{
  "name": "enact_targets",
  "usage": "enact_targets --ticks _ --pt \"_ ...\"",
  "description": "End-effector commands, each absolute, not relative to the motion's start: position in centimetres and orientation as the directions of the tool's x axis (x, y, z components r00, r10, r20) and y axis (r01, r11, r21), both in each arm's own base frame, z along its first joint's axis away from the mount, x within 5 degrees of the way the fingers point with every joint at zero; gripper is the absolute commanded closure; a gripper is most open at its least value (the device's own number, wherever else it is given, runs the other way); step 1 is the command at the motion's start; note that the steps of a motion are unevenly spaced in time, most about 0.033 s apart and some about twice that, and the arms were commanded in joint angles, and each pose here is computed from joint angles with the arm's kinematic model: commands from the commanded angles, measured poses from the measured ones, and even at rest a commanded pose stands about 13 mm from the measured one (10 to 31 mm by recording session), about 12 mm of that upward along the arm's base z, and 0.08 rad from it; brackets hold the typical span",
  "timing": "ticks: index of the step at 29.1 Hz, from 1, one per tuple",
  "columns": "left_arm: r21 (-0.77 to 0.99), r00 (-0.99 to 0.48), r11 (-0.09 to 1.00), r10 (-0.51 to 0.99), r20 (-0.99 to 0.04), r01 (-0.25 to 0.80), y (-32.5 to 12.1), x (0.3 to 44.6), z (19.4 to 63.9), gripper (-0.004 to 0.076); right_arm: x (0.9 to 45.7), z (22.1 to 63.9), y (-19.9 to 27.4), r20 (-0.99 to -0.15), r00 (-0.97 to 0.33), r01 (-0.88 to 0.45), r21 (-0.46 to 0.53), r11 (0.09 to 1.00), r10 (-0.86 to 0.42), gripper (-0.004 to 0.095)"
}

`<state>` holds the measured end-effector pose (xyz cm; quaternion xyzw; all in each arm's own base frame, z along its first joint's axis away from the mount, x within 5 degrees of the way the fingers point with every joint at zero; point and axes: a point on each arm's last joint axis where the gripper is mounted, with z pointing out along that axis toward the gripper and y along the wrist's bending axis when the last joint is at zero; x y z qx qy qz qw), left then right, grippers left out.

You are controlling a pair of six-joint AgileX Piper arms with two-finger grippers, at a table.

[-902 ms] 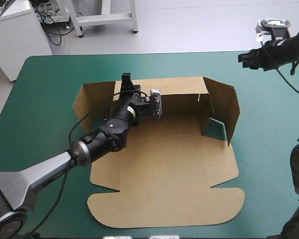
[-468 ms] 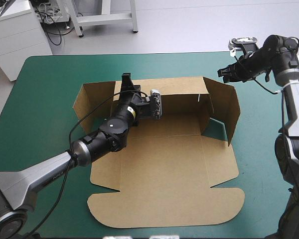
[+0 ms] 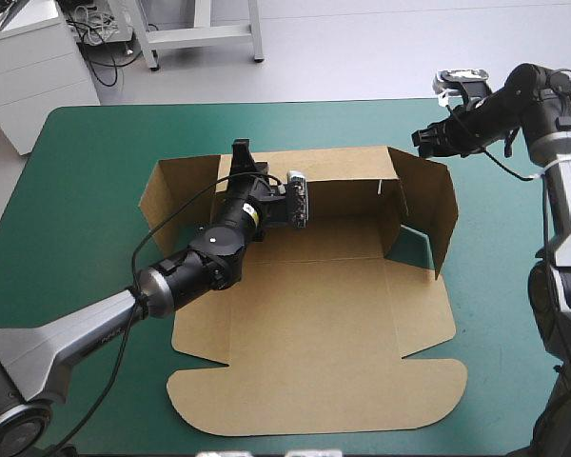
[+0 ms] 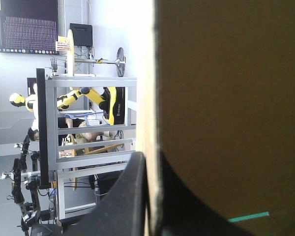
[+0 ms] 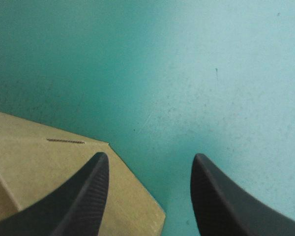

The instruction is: Fold the box

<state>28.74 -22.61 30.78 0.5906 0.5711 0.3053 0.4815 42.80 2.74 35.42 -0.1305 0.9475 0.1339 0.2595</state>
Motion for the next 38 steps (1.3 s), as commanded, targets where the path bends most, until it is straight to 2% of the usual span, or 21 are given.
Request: enact_targets --ticks 1,4,8,15,22,28,31,33,35,36,38 --pt "0.929 0.155 0.162 0.963 -0.223 0.333 -22.1 28.5 33.0 0.0736 40.2 38.3 2.8 -0.576 -0.791 -0.360 0.162 0.919 -0.208 0.0430" --pt "0.929 0.156 0.162 0.962 -0.223 0.333 -22.2 28.5 33.0 0.0736 39.6 37.1 2.8 -0.550 -0.806 -0.365 0.173 0.915 -0.218 0.0430" --pt "0.928 0.152 0.164 0.962 -0.225 0.335 -22.1 28.5 32.9 0.0736 38.4 36.3 3.2 -0.555 -0.804 -0.385 0.210 0.899 -0.215 0.0430" --pt "0.927 0.151 0.167 0.962 -0.228 0.337 -22.1 28.4 32.9 0.0736 35.6 35.5 3.7 -0.636 -0.737 -0.444 0.198 0.874 -0.230 0.0431" --pt "0.927 0.151 0.167 0.962 -0.228 0.337 -22.1 28.4 32.9 0.0736 32.4 34.2 4.1 -0.720 -0.627 -0.544 0.129 0.829 -0.299 0.0430" --pt "0.927 0.151 0.167 0.962 -0.228 0.337 -22.1 28.4 32.9 0.0736 30.5 32.7 4.5 -0.735 -0.562 -0.637 0.090 0.766 -0.381 0.0430" --pt "0.927 0.151 0.167 0.962 -0.228 0.337 -22.1 28.4 32.9 0.0736 30.0 32.1 4.9 -0.738 -0.495 -0.719 0.051 0.693 -0.459 0.0429" --pt "0.927 0.151 0.167 0.962 -0.228 0.337 -22.1 28.4 32.9 0.0736 29.9 31.7 5.0 -0.739 -0.483 -0.739 0.056 0.671 -0.470 0.0407" --pt "0.927 0.151 0.167 0.962 -0.228 0.337 -22.1 28.4 32.9 0.0736 30.2 31.4 5.1 -0.742 -0.478 -0.744 0.058 0.666 -0.470 0.0353" --pt "0.927 0.151 0.167 0.962 -0.228 0.337 -22.1 28.4 32.9 0.0736 30.6 31.0 5.2 -0.747 -0.485 -0.739 0.072 0.670 -0.454 0.0290" --pt "0.927 0.151 0.167 0.962 -0.228 0.337 -22.1 28.4 32.9 0.0736 31.0 30.8 5.2 -0.759 -0.487 -0.731 0.083 0.677 -0.432 0.0252"
